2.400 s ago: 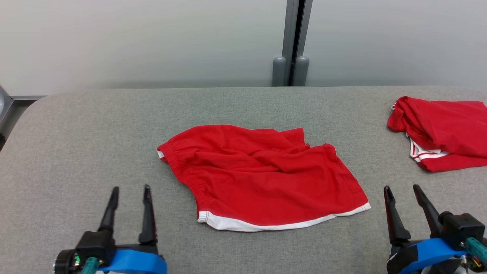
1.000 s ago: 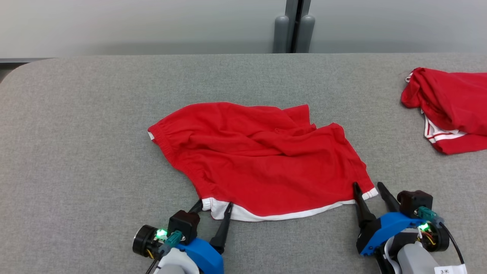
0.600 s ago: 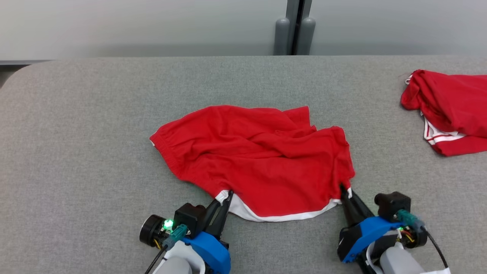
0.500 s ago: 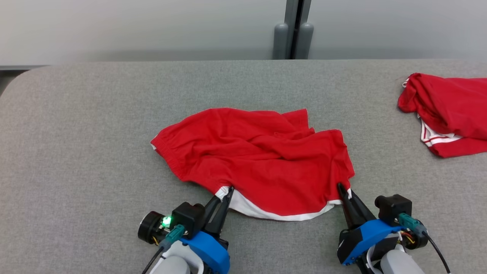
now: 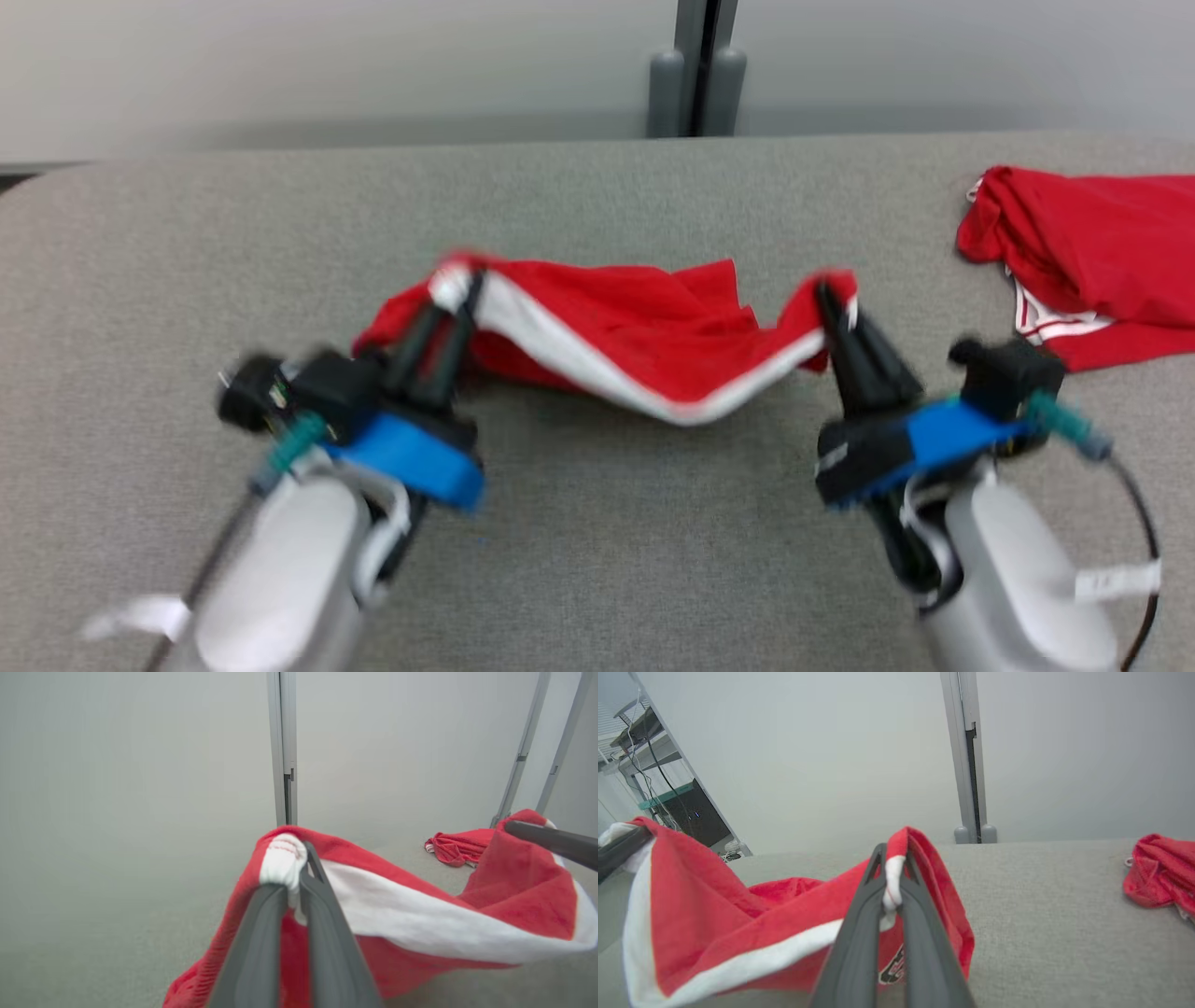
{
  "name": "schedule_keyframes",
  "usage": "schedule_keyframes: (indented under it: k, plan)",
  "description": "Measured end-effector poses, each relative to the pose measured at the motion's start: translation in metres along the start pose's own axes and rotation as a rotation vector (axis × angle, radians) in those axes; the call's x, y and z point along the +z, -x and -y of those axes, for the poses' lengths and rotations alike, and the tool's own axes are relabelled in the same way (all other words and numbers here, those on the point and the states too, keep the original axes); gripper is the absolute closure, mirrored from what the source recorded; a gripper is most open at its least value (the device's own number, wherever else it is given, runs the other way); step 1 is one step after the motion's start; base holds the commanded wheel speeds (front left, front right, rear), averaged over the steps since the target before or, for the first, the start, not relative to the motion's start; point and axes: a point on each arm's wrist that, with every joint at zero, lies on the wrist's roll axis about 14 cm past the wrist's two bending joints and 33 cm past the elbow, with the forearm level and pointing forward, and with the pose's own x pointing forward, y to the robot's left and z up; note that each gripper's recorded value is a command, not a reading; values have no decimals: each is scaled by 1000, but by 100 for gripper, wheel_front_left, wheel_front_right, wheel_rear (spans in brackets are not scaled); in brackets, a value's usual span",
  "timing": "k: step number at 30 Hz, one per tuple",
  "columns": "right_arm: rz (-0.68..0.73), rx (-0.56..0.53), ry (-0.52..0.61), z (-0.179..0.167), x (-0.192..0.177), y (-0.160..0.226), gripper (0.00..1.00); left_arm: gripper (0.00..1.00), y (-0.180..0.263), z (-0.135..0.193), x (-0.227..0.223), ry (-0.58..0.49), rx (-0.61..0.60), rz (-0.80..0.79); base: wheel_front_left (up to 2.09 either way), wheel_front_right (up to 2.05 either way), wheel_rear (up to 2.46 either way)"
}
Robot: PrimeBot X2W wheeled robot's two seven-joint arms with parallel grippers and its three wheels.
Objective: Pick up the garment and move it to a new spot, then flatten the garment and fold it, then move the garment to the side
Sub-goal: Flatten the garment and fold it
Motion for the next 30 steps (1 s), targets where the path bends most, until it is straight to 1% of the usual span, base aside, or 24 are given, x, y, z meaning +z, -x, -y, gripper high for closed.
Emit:
schedule_keyframes:
  k: [3,10,14,17,21,25,27,30]
  plan:
    - [55,13,2,3,27,-30,100,100,-32,-19,33,-44,2,78,0,0,0]
    - [211,76,44,1,105,-119,100,100,-112,-62,100,-125,10,215,0,0,0]
    - [268,85,37,4,138,-163,100,100,-150,-86,130,-165,27,270,0,0,0]
    - [308,82,29,7,160,-190,100,100,-172,-96,153,-200,27,317,0,0,0]
    - [354,88,39,5,184,-214,100,100,-192,-105,179,-206,30,376,0,0,0]
    - [390,94,56,2,202,-224,100,100,-204,-104,194,-217,19,401,0,0,0]
    - [388,93,62,3,202,-226,100,100,-208,-100,194,-208,8,406,0,0,0]
    - [357,91,70,7,186,-230,100,100,-211,-98,176,-191,-5,372,0,0,0]
